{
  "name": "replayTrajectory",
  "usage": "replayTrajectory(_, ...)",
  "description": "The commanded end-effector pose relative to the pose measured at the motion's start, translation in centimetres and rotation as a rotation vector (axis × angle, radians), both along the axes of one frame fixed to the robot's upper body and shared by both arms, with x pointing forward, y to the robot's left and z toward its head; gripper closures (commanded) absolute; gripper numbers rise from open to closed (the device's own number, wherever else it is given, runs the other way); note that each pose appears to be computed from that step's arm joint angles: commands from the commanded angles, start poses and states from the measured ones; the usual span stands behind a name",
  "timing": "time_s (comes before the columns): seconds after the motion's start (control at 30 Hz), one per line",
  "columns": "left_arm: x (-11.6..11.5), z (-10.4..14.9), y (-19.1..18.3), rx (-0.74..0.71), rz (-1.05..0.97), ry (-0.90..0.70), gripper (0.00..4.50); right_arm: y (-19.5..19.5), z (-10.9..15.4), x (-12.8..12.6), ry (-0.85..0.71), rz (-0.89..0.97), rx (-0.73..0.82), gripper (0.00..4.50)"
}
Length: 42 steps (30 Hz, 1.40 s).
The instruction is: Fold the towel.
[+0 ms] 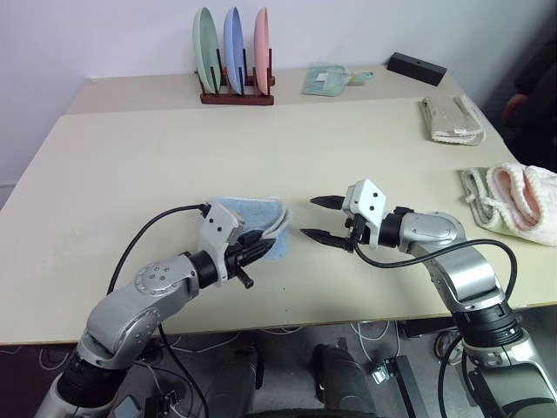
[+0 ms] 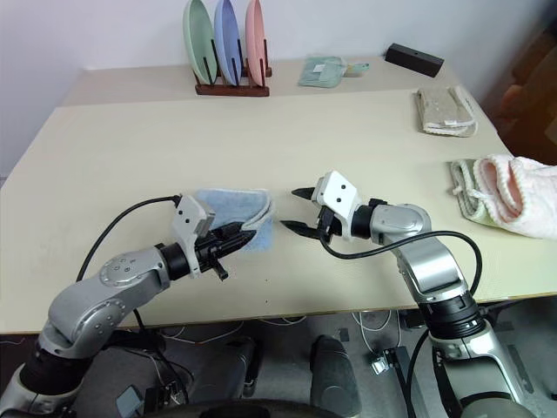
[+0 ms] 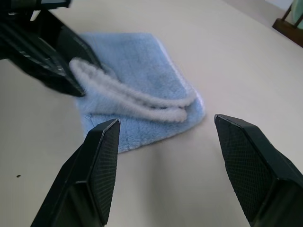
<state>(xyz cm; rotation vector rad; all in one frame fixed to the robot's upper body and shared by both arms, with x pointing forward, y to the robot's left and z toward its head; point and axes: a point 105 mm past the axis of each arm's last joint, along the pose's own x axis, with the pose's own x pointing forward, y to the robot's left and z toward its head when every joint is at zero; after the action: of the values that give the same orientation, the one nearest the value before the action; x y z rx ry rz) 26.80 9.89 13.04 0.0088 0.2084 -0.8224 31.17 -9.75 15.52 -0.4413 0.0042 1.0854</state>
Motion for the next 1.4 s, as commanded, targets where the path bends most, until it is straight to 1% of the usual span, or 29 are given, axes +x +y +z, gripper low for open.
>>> replayTrajectory(0.03, -1.3, 2.3, 1.3, -0.07, -0.006, -0.034, 1.63, -0.3, 1.3, 0.1, -0.057, -0.008, 0.009, 1.25)
replayTrajectory(0.07, -1.8, 2.6, 2.1, -0.091, -0.003, -0.026, 1.63, -0.4, 1.3, 0.2, -0.054, -0.01, 0.01, 1.25)
replayTrajectory(0.13, -2.5, 3.6, 3.7, -0.14, 0.022, -0.035, 1.59, -0.4, 1.5, 0.3, -0.047, -0.009, 0.019, 1.82)
replayTrajectory(0.17, -2.2, 4.4, 5.1, -0.186, 0.086, -0.053, 1.91, -0.1, 1.7, 0.2, -0.042, 0.008, 0.031, 2.17)
replayTrajectory(0.2, -1.9, 4.8, 6.3, -0.206, 0.141, -0.067, 2.23, 0.2, 2.0, 0.2, -0.041, 0.02, 0.045, 2.63)
replayTrajectory(0.23, -1.3, 5.1, 7.3, -0.185, 0.201, -0.09, 2.53, 0.7, 2.3, 0.2, -0.041, 0.027, 0.065, 3.17)
replayTrajectory(0.3, -0.3, 5.0, 8.7, -0.12, 0.291, -0.115, 3.49, 1.7, 2.9, 0.3, -0.039, 0.041, 0.107, 4.2)
replayTrajectory(0.33, 0.2, 4.9, 9.1, -0.089, 0.321, -0.126, 4.03, 2.3, 3.2, 0.2, -0.035, 0.049, 0.128, 4.5)
replayTrajectory(0.37, 0.7, 4.7, 9.3, -0.059, 0.349, -0.134, 4.46, 2.9, 3.3, 0.2, -0.03, 0.055, 0.145, 4.5)
replayTrajectory(0.47, 2.0, 3.9, 9.1, -0.017, 0.386, -0.151, 4.46, 4.6, 3.2, 0.6, -0.013, 0.043, 0.166, 4.5)
replayTrajectory(0.53, 3.0, 2.4, 7.9, 0.006, 0.382, -0.134, 4.46, 6.4, 2.0, 0.6, 0.03, 0.05, 0.16, 4.5)
replayTrajectory(0.57, 3.4, 1.7, 7.4, 0.011, 0.382, -0.12, 4.46, 7.1, 1.3, 0.7, 0.055, 0.048, 0.153, 4.5)
replayTrajectory(0.67, 4.0, -1.1, 6.7, 0.08, 0.376, -0.073, 4.46, 7.9, -2.1, 1.2, 0.131, -0.007, 0.074, 4.5)
replayTrajectory(0.73, 4.0, -2.7, 6.8, 0.109, 0.375, -0.041, 4.46, 7.7, -4.6, 1.5, 0.172, -0.053, 0.009, 4.5)
replayTrajectory(0.83, 3.9, -4.4, 7.3, 0.136, 0.393, -0.014, 4.46, 7.0, -7.0, 1.9, 0.217, -0.113, -0.044, 4.5)
replayTrajectory(0.9, 3.6, -4.9, 7.5, 0.126, 0.395, -0.018, 4.46, 6.8, -6.9, 2.0, 0.209, -0.132, -0.032, 4.5)
replayTrajectory(0.97, 3.3, -3.9, 7.4, 0.051, 0.397, -0.046, 4.46, 6.7, -5.4, 2.1, 0.208, -0.132, 0.039, 4.5)
replayTrajectory(1.07, 2.8, -1.9, 7.7, -0.039, 0.408, -0.103, 4.5, 6.1, -3.5, 1.8, 0.22, -0.124, 0.113, 3.7)
replayTrajectory(1.1, 2.6, -1.2, 8.0, -0.064, 0.416, -0.127, 4.5, 5.6, -2.8, 1.6, 0.234, -0.124, 0.14, 3.26)
replayTrajectory(1.17, 1.8, 0.0, 8.8, -0.083, 0.425, -0.171, 4.5, 4.6, -1.7, 1.4, 0.276, -0.148, 0.193, 2.23)
replayTrajectory(1.23, 0.9, 0.7, 9.7, -0.036, 0.419, -0.216, 4.5, 3.5, -1.4, 1.3, 0.338, -0.195, 0.228, 1.23)
replayTrajectory(1.3, 0.3, 1.0, 10.4, -0.001, 0.415, -0.241, 4.5, 3.0, -1.7, 1.1, 0.409, -0.236, 0.233, 0.2)
replayTrajectory(1.33, 0.0, 1.2, 10.7, 0.01, 0.411, -0.25, 4.5, 2.8, -2.0, 1.1, 0.455, -0.261, 0.245, 0.09)
replayTrajectory(1.4, -0.5, 1.7, 10.9, 0.022, 0.389, -0.272, 4.5, 2.6, -2.4, 1.3, 0.56, -0.311, 0.297, 0.09)
